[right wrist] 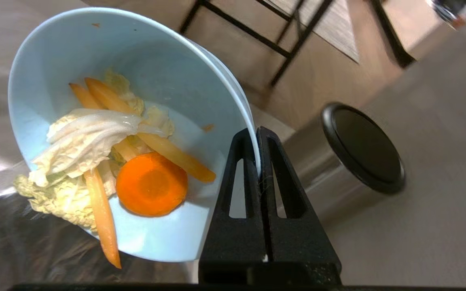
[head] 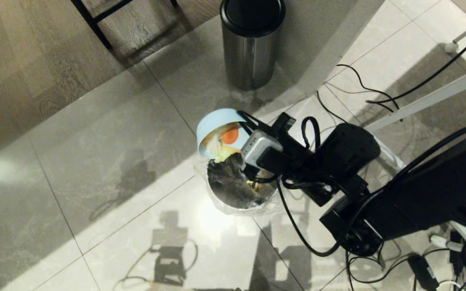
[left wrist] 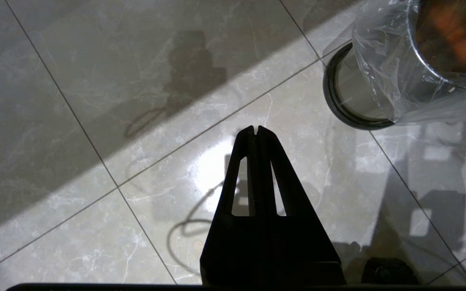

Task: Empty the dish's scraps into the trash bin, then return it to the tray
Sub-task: Pour the leftover food from the bowl into the trash can

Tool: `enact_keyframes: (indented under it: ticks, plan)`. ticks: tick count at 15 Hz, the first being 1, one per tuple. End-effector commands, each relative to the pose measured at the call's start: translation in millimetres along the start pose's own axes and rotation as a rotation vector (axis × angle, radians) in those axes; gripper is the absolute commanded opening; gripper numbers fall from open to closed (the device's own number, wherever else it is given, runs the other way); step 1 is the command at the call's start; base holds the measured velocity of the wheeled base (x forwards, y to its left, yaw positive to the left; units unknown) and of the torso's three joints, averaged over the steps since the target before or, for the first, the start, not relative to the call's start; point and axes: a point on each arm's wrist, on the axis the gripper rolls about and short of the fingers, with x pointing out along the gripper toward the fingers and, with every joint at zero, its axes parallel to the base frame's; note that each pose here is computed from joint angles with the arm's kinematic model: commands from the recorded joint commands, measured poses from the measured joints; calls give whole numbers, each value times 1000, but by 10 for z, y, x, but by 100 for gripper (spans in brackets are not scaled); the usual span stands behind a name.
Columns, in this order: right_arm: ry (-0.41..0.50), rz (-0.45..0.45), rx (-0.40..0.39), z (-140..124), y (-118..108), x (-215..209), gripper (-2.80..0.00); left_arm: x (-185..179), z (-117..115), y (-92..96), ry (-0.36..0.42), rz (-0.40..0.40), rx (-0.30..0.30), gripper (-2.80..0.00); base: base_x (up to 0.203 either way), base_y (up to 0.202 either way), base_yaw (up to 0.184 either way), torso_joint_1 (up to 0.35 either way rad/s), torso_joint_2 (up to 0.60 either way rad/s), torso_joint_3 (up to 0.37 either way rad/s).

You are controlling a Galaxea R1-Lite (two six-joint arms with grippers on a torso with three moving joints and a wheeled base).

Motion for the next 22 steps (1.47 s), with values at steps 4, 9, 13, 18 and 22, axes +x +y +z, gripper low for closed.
enact_keyframes:
  ticks: [4, 9, 13, 18, 22]
  plan:
    - [-57, 78, -47, 62, -33, -195, -280, 1, 1, 0, 1, 0, -1, -280, 0, 0, 0, 0, 0, 0]
    - [-123, 120, -120, 63, -52, -278, -280, 1, 1, 0, 1, 0, -1, -280, 0, 0, 0, 0, 0, 0]
    - [-115, 132, -155, -35, -85, -337, -280, 1, 1, 0, 1, 0, -1, -280, 0, 0, 0, 0, 0, 0]
    - [-60, 123, -199, -198, -195, -472, -280, 1, 1, 0, 1, 0, -1, -280, 0, 0, 0, 0, 0, 0]
    - [-41, 120, -247, -264, -226, -501, -280, 1, 1, 0, 1, 0, -1, -280, 0, 0, 0, 0, 0, 0]
